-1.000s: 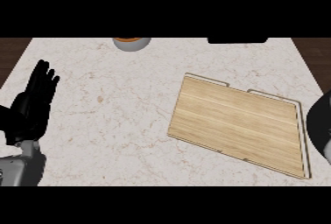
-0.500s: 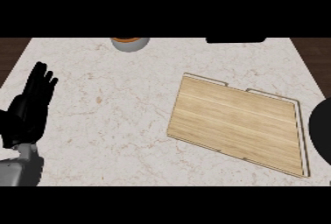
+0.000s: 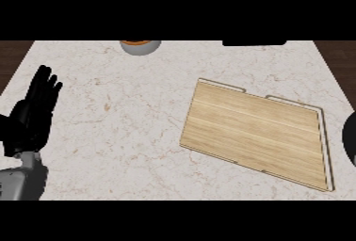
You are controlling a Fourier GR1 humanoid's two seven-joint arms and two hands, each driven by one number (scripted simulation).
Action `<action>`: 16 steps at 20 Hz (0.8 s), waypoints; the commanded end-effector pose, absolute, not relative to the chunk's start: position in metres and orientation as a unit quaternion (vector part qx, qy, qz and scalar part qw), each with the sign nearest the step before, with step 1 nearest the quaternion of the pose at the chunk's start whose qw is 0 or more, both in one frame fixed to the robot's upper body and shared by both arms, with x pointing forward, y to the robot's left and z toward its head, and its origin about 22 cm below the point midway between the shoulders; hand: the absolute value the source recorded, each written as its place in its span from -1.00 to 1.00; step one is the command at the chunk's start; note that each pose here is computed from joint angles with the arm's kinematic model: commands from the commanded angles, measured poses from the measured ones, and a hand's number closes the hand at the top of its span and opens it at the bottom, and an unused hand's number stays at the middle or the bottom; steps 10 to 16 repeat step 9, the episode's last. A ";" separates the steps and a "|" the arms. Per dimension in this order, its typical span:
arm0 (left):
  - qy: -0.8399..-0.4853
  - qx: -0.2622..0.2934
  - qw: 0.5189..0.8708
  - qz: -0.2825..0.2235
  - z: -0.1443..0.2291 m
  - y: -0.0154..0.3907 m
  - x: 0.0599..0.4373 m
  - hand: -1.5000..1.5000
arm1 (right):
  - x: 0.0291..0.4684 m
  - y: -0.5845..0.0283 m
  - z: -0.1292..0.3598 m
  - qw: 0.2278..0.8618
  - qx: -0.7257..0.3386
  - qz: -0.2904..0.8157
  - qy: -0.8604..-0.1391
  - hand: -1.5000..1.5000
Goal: Pick the pear from the tray and place it in the pot
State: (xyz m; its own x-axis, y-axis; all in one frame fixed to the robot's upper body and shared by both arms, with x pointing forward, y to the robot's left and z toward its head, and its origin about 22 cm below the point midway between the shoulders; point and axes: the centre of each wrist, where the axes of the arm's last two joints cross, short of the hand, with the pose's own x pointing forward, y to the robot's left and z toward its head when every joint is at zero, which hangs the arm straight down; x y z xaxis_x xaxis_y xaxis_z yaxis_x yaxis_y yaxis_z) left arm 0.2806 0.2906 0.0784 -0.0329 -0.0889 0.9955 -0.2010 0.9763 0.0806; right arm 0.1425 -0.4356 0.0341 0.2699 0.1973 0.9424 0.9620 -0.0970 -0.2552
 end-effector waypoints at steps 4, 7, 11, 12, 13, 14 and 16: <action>-0.715 0.092 0.693 0.032 0.091 0.290 0.257 0.00 | 0.075 -0.420 0.044 0.498 -0.632 -0.376 -0.460 -1.00; -0.717 0.083 0.691 0.035 0.072 0.285 0.279 0.00 | 0.076 -0.429 0.042 0.504 -0.623 -0.383 -0.460 -1.00; -0.725 0.094 0.681 0.033 0.105 0.272 0.289 0.00 | 0.062 -0.412 0.052 0.497 -0.631 -0.379 -0.460 -1.00; -0.725 0.094 0.681 0.033 0.105 0.272 0.289 0.00 | 0.062 -0.412 0.052 0.497 -0.631 -0.379 -0.460 -1.00; -0.725 0.094 0.681 0.033 0.105 0.272 0.289 0.00 | 0.062 -0.412 0.052 0.497 -0.631 -0.379 -0.460 -1.00; -0.725 0.094 0.681 0.033 0.105 0.272 0.289 0.00 | 0.062 -0.412 0.052 0.497 -0.631 -0.379 -0.460 -1.00; -0.725 0.094 0.681 0.033 0.105 0.272 0.289 0.00 | 0.062 -0.412 0.052 0.497 -0.631 -0.379 -0.460 -1.00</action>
